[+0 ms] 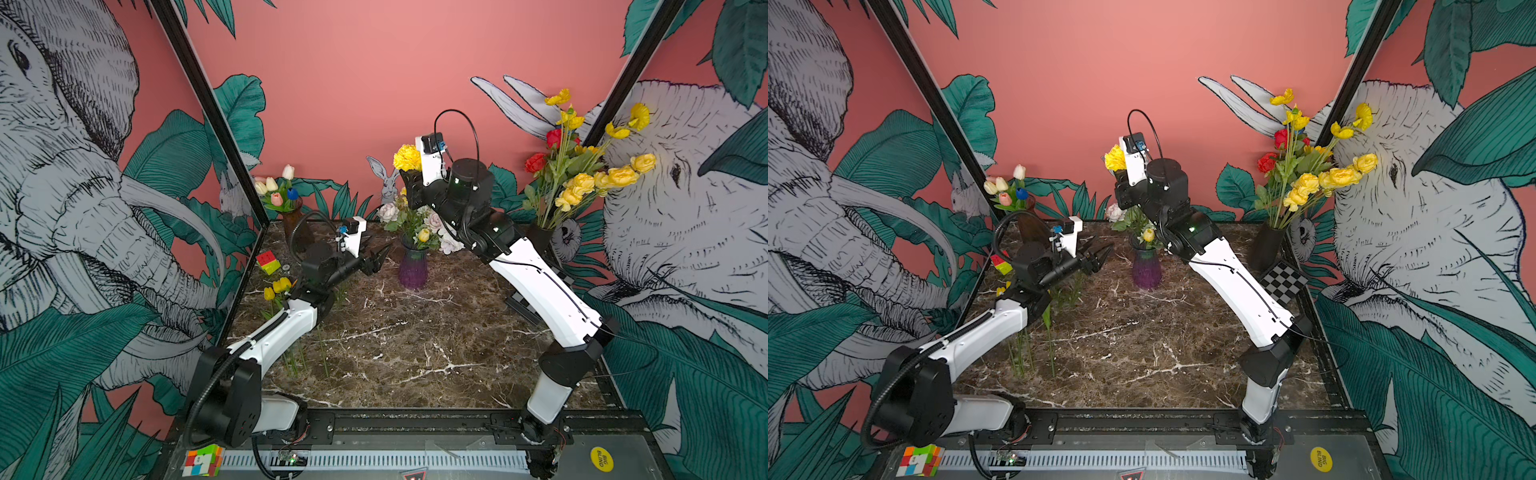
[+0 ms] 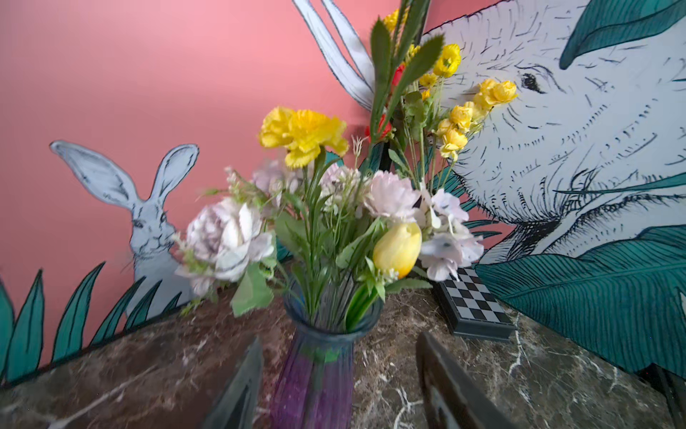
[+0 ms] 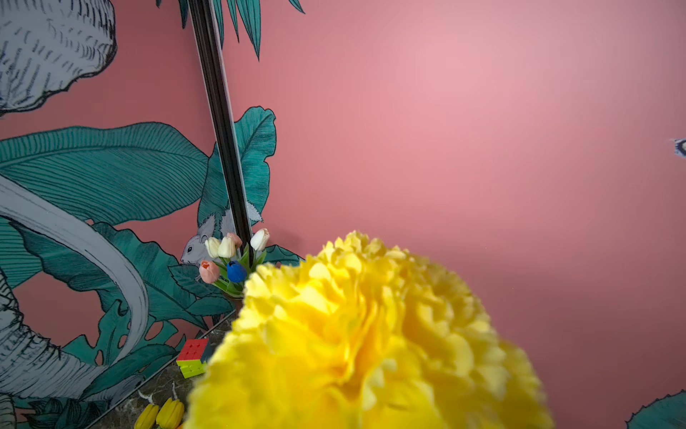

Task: Pick out yellow flowers from the vase
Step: Pick up the flower from the vase.

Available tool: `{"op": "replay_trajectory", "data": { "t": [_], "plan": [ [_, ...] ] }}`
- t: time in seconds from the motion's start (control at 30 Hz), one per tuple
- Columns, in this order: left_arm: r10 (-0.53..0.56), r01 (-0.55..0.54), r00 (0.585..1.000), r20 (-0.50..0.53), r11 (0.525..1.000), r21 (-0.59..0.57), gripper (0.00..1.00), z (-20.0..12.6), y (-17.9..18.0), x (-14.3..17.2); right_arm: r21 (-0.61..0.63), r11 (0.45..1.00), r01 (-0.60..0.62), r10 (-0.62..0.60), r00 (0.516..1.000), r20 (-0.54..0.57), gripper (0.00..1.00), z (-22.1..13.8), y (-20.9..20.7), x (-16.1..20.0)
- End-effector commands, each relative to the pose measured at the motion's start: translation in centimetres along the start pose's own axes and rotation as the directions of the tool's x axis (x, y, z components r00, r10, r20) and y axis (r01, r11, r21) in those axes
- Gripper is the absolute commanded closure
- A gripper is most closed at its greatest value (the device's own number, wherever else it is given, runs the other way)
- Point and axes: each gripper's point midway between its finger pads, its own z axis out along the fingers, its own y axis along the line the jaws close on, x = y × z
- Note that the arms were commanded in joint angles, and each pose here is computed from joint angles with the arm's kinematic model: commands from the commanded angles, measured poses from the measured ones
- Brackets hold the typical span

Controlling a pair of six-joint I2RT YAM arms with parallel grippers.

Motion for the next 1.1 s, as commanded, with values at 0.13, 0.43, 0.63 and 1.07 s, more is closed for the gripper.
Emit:
{"op": "replay_trajectory", "data": {
  "t": [0.13, 0.43, 0.63, 1.07],
  "plan": [
    [0.223, -0.244, 0.964, 0.144, 0.958, 0.153, 0.35, 2.7, -2.5, -5.2, -0.068, 0.997, -0.031, 0.035, 0.997, 0.063, 0.72, -2.3, 0.9, -3.3],
    [0.241, -0.270, 0.960, 0.146, 0.933, 0.236, 0.46, 5.5, -3.4, -5.9, -0.107, 0.993, -0.047, 0.056, 0.995, 0.080, 0.72, -3.5, 1.4, -4.1],
    [0.233, -0.259, 0.964, 0.125, 0.928, 0.267, 0.60, 6.7, -3.9, -5.5, -0.116, 0.992, -0.051, 0.062, 0.994, 0.088, 0.72, -3.9, 1.5, -4.5],
    [0.236, -0.260, 0.964, 0.120, 0.928, 0.268, 0.88, 7.1, -4.2, -5.8, -0.124, 0.991, -0.060, 0.073, 0.992, 0.099, 0.72, -4.3, 1.6, -4.8]
  ]
}}
